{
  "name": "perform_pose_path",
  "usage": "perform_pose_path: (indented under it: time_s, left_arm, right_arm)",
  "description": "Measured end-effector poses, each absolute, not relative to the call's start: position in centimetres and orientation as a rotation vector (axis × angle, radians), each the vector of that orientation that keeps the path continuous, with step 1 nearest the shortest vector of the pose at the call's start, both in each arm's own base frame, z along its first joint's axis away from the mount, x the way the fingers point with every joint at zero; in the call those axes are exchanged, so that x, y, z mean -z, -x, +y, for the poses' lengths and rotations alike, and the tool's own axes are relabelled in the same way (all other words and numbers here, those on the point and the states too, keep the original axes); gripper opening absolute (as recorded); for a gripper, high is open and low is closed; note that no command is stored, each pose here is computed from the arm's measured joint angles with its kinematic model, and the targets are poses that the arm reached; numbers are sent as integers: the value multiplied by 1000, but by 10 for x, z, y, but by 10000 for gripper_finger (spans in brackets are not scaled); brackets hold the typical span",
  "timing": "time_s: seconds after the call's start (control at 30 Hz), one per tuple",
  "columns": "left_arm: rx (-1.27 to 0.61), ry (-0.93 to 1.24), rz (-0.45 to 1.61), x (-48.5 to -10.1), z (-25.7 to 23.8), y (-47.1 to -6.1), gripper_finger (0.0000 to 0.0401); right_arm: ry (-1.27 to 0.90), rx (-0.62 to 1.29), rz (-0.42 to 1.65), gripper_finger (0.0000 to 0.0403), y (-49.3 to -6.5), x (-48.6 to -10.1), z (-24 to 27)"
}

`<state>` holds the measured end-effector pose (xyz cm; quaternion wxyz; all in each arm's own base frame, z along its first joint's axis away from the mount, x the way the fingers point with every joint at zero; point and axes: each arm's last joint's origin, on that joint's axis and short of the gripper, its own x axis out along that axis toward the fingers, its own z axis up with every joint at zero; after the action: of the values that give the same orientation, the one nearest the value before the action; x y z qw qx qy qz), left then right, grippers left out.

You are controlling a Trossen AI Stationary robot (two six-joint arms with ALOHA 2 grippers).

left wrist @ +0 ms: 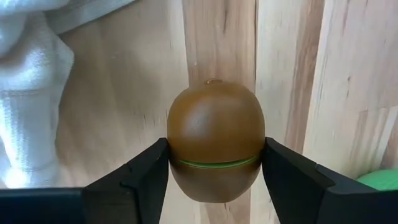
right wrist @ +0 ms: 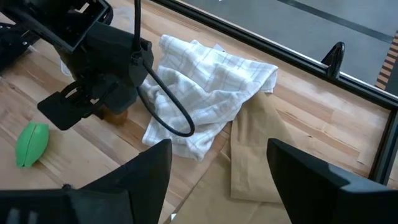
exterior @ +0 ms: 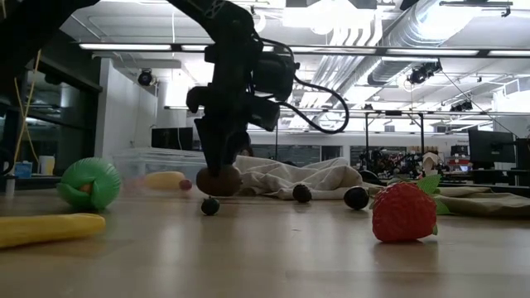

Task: Pick and placing Produce into tupperware
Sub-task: Put the brown kiwi into the transparent bin

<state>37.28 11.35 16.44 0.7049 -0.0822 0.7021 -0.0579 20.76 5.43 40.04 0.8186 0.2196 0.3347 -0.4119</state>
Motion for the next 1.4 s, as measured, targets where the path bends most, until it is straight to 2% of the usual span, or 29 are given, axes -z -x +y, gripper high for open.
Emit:
perform_pose_path:
  time_s: [0.27,0.53,0.7,1.2,1.4]
  left_arm:
    - [157,186,1557,-165,106,-375,231]
    - [196,166,1558,-165,92,-379,214]
    - [219,145,1561,-168,81,-383,217]
    - [179,61,1410,-246,84,-408,220]
    - [141,21,1376,-264,86,-410,219]
  right_arm:
    - [-468,878,713,255,-208,-400,54]
    - [-468,878,712,255,-208,-400,54]
    - [-468,878,712,255,-208,-400,54]
    - [-462,875,715,255,-208,-400,54]
    - [-460,874,715,255,-207,-401,54]
